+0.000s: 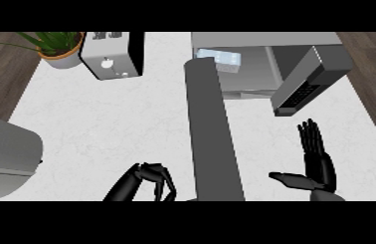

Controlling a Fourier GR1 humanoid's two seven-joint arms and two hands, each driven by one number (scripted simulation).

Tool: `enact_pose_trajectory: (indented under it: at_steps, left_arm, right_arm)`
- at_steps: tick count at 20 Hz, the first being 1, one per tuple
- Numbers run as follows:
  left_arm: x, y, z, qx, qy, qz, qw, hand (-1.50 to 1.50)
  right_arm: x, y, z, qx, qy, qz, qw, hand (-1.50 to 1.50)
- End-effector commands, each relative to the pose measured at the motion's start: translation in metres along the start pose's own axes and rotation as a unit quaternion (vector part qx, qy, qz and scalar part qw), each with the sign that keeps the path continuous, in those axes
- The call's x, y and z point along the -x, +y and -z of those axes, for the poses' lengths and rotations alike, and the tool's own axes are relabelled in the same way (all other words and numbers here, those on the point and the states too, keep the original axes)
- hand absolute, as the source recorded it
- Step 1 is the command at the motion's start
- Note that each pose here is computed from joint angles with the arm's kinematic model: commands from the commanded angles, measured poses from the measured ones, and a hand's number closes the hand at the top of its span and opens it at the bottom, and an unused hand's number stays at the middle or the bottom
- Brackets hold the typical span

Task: Pick up the milk, place it into the microwave and close the microwave

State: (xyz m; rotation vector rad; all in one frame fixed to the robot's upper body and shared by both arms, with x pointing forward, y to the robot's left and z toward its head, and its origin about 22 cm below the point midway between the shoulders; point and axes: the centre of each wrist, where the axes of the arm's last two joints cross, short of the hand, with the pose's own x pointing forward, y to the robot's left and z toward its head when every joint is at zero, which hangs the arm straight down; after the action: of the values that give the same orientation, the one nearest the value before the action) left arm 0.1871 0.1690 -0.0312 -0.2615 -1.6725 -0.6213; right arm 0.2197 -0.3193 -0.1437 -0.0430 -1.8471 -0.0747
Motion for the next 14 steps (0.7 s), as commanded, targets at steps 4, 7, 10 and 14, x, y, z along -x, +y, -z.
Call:
enact_pose_trajectory:
  at_steps: [4,7,10,14]
  left_arm:
    - [0.002,-0.054,0.04,0.084,0.014,0.011,0.9963,1.5]
    - [0.016,-0.053,0.04,0.099,0.011,0.008,0.9949,1.5]
    - [0.012,-0.059,0.06,0.106,0.008,-0.001,0.9943,1.5]
    - [0.015,-0.097,0.085,0.116,0.004,0.025,0.993,1.5]
  right_arm:
    - [-0.039,-0.015,-0.005,-0.018,-0.053,0.038,0.998,-1.5]
    - [-0.073,-0.036,-0.026,-0.025,-0.044,0.029,0.998,-1.5]
    - [-0.102,-0.038,-0.042,-0.029,-0.044,0.028,0.998,-1.5]
    - [-0.107,-0.039,-0.03,-0.059,-0.063,0.058,0.995,-1.5]
